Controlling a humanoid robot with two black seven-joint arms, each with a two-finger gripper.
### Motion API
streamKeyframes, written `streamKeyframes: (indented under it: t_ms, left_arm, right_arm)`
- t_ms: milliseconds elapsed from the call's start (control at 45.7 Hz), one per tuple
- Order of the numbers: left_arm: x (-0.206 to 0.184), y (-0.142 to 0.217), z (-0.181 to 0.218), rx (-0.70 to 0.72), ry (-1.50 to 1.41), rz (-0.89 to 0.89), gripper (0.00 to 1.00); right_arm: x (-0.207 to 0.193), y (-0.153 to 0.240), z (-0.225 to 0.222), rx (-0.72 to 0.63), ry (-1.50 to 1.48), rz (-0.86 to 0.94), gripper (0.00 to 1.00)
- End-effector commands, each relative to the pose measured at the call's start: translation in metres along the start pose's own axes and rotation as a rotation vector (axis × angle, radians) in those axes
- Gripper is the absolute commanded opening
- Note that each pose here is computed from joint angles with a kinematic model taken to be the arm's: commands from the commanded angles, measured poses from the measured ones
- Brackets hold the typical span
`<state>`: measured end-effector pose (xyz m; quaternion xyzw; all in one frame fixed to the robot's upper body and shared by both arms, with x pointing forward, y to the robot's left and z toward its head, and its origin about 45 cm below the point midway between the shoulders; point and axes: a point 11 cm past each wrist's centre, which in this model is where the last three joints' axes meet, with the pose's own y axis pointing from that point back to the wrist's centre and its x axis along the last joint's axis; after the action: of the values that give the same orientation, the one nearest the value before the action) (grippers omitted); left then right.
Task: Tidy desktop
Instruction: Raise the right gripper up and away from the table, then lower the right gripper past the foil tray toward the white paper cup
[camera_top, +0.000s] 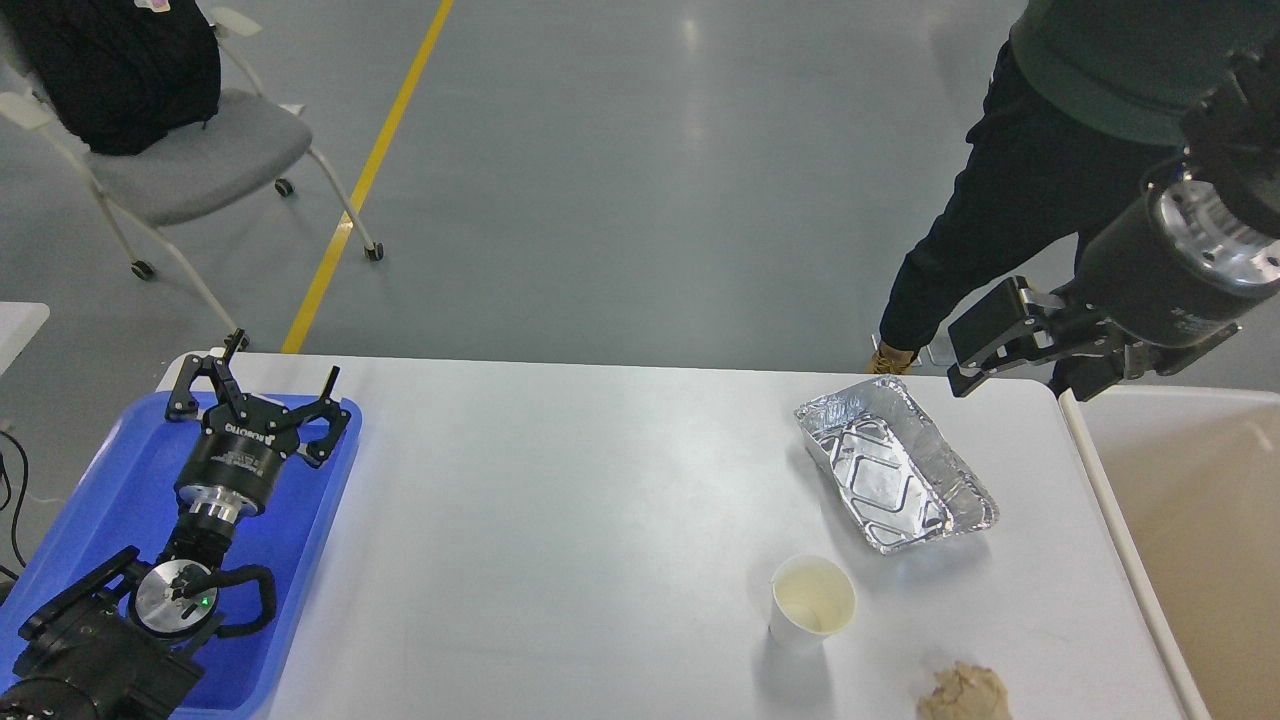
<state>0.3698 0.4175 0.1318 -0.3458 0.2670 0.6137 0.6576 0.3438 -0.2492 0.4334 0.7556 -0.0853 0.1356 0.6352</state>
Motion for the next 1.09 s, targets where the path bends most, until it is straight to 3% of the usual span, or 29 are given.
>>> streamKeyframes:
  t_ms: [0, 657, 876, 1073]
  left_arm:
    - [0.000, 0.000, 0.000, 0.000, 0.000, 0.000, 0.99]
    - [0.000, 0.000, 0.000, -0.001, 0.001, 0.001, 0.99]
    - [0.000, 0.000, 0.000, -0.001, 0.001, 0.001, 0.99]
    - [0.000, 0.000, 0.000, -0.001, 0.001, 0.001, 0.99]
  right_arm:
    - [0.001, 0.020, -0.041, -0.025, 0.127, -0.006, 1.00]
    - [-0.002, 0.015, -0.059, -0.030, 0.173, -0.026, 1.00]
    - [-0.012, -0.013, -0.057, -0.001, 0.142, -0.109, 1.00]
    - [-0.027, -0.070, -0.063, 0.006, 0.123, -0.161, 1.00]
